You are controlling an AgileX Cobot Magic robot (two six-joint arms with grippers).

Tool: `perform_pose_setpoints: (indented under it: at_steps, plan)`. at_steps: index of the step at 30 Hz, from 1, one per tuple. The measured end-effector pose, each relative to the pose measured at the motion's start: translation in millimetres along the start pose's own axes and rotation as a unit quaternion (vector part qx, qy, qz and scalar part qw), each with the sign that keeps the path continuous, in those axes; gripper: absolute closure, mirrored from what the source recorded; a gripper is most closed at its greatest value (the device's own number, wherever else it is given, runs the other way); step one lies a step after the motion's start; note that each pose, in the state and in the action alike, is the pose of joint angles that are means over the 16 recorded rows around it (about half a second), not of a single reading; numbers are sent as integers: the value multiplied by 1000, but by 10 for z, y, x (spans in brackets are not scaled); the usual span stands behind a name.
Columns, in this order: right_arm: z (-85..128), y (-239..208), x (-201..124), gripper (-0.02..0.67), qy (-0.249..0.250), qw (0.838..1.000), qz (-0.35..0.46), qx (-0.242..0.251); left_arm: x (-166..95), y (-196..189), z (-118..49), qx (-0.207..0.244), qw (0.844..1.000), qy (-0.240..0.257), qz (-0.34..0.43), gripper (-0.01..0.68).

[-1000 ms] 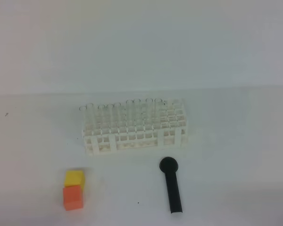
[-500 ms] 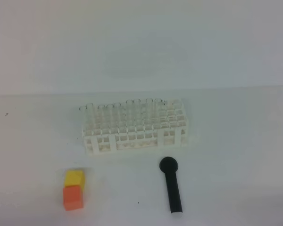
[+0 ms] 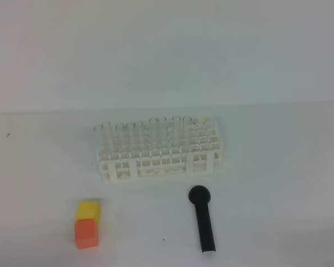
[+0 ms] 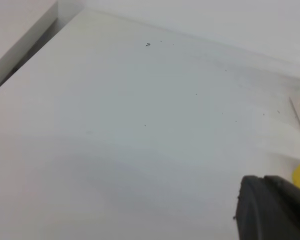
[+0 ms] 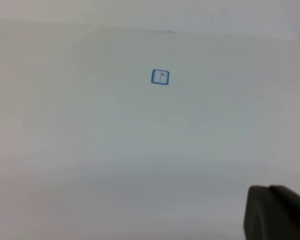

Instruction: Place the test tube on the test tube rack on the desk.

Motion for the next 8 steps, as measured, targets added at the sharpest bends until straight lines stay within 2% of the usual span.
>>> perform_pose_setpoints:
  at_steps: [8]
  plan:
    - [7,0,0,650,7,1000,0,3,0,0,0,0,1000,0,0,674]
Point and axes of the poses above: a point on each arm's last joint axis where the gripper is mounted, y pointing out along that axis toward the gripper, z along the wrist's bending axis when the last joint is at zero, x = y × z, the point moved 3 cm from there along y, pointing out along that axis toward the gripper, and after that the axes turned 15 degrees about y, right-handed, at the moved point
